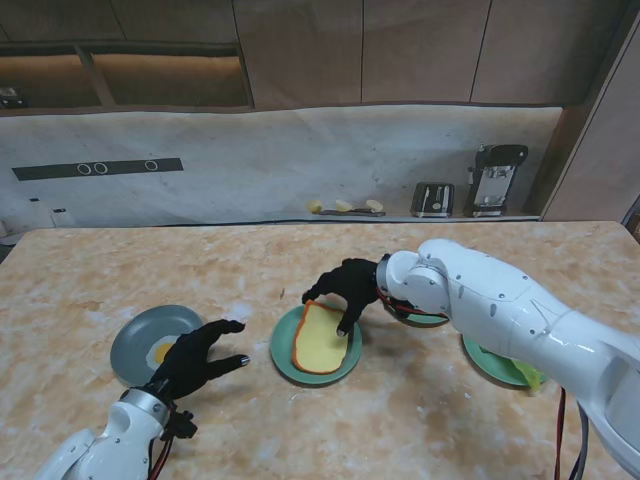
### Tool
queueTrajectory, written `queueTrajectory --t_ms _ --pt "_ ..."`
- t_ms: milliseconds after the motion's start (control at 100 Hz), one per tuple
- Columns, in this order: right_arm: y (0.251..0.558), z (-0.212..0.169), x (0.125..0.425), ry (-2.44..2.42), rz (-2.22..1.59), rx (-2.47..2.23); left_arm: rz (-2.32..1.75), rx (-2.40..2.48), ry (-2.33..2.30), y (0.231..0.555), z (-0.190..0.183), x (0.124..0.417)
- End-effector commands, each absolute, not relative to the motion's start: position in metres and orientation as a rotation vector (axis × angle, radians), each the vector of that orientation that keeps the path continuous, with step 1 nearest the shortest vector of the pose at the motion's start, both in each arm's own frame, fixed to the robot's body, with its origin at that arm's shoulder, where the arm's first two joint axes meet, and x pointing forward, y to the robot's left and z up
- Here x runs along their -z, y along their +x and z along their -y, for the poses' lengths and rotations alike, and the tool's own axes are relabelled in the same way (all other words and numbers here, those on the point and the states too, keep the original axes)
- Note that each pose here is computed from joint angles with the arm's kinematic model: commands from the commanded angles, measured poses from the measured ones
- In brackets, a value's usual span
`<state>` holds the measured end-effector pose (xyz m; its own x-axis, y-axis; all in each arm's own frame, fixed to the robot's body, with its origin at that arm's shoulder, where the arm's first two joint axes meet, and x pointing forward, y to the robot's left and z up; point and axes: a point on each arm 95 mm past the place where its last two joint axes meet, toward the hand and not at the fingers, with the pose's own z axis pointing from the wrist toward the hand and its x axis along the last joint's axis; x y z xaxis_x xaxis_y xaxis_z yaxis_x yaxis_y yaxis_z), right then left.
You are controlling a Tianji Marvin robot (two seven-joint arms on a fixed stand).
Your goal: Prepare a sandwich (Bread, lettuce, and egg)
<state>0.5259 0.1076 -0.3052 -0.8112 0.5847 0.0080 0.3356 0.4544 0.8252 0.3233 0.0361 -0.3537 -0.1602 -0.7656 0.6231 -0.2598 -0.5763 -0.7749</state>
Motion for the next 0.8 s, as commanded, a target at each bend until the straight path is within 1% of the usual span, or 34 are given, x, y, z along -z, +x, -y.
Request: queueTrajectory --t_ms 0,330,500,610,790 --pt "0.522 -0.109 0.309 0.790 -2.444 -1.282 -1.180 1.782 -1.738 0.320 -0.035 0.356" --pt "0.519 -0.104 0.311 0.767 -2.328 -1.324 -1.187 1.796 -1.732 0.319 -0.033 0.355" --pt "0.515 -0.095 0.306 0.807 -2.241 -1.392 -1.199 1.815 -1.728 0.318 -0.030 0.353" --pt "0.507 -0.081 0.300 0.831 -2.151 -1.439 -1.207 1.834 -1.723 0.318 -0.027 0.350" --pt "0.492 -0.046 0.288 0.849 -2.049 -1.406 -1.224 1.857 -1.721 0.317 -0.022 0.348"
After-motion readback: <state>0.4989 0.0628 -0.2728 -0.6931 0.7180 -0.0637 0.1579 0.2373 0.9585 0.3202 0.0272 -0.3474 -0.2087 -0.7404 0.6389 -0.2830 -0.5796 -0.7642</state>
